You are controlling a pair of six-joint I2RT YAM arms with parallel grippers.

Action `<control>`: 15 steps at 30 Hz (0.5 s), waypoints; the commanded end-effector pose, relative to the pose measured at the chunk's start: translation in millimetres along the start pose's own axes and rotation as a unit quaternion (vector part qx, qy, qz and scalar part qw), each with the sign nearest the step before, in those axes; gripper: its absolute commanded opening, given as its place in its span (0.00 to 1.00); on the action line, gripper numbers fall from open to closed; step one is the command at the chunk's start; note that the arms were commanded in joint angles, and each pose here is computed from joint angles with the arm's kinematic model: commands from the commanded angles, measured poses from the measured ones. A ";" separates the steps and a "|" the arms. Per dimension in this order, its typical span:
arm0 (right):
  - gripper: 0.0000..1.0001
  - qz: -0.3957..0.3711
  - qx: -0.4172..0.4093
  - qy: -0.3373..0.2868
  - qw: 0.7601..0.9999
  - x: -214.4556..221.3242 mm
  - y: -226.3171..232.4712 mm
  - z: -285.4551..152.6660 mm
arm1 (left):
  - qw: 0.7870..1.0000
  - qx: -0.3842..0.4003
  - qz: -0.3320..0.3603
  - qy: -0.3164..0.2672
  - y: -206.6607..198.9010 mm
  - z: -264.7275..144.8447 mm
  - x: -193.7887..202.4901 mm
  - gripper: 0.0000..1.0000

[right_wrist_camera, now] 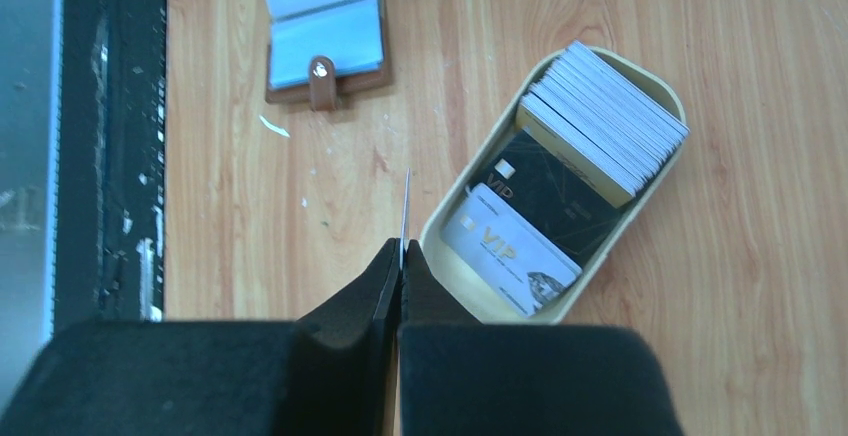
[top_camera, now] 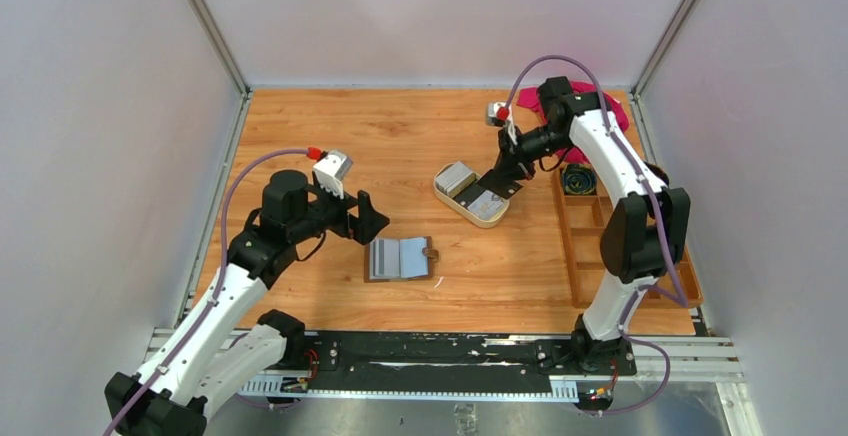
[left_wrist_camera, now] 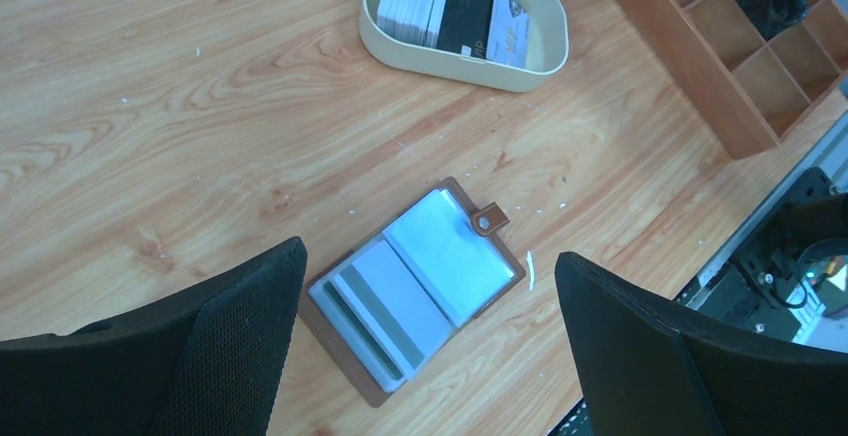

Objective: Put the credit cards into the card holder
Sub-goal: Pick up the credit card from the storage box.

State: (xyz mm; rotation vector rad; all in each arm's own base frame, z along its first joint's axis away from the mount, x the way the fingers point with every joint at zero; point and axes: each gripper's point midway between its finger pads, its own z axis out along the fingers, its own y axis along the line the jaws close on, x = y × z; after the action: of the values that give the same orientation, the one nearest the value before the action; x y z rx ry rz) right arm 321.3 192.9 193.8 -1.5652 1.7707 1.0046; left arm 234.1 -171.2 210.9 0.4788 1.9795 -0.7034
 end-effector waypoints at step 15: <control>0.00 0.228 -0.001 -0.168 0.959 -30.4 63.9 12.5 | 0.967 0.151 -0.197 -0.052 -60.2 12.2 17.0 0.99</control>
State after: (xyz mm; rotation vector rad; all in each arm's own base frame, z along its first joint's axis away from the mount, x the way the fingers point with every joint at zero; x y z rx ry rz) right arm 263.7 211.0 206.1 -1.0671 1.9559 1.3355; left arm 208.6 -212.6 180.6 0.2031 2.0125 -1.1744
